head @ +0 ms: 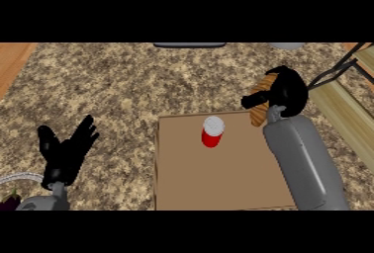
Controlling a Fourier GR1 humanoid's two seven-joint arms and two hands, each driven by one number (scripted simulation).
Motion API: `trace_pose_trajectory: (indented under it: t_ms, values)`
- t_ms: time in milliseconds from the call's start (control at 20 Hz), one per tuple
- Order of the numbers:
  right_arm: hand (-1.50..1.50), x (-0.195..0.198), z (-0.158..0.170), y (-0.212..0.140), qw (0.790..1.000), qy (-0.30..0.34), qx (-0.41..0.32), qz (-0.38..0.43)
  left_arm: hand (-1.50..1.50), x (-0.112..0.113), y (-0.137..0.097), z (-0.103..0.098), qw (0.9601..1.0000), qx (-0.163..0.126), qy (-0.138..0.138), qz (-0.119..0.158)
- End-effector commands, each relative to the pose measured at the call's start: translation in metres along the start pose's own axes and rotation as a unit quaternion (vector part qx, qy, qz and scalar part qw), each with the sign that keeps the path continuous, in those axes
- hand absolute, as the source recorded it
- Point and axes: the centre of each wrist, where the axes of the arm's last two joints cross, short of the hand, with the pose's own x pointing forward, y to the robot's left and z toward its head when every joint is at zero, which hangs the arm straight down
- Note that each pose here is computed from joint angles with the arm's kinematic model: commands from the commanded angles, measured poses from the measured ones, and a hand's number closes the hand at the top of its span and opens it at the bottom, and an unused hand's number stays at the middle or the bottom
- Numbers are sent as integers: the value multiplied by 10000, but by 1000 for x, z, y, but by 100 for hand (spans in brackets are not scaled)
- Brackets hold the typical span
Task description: Pick the croissant from the tray and place it in the tiered shelf
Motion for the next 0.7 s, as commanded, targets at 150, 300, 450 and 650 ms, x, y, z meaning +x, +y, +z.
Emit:
trace_pose_trajectory:
  t_ms: [150, 300, 450, 650]
  values:
    - [150, 68, 17, -64, 9826, 414, -1772, -366, 0, 5, 8, -1, 9996, 120, 237, 36]
    - [150, 87, 24, -88, 9708, 547, -2281, -498, 0, -21, 2, 2, 9994, 32, 349, 49]
    - [150, 104, 29, -125, 9650, 675, -2507, -383, 0, -1, 12, -2, 9996, 73, 284, 28]
    - [150, 120, 33, -156, 9544, 844, -2844, -325, 0, -11, 13, -1, 9996, 27, 275, -17]
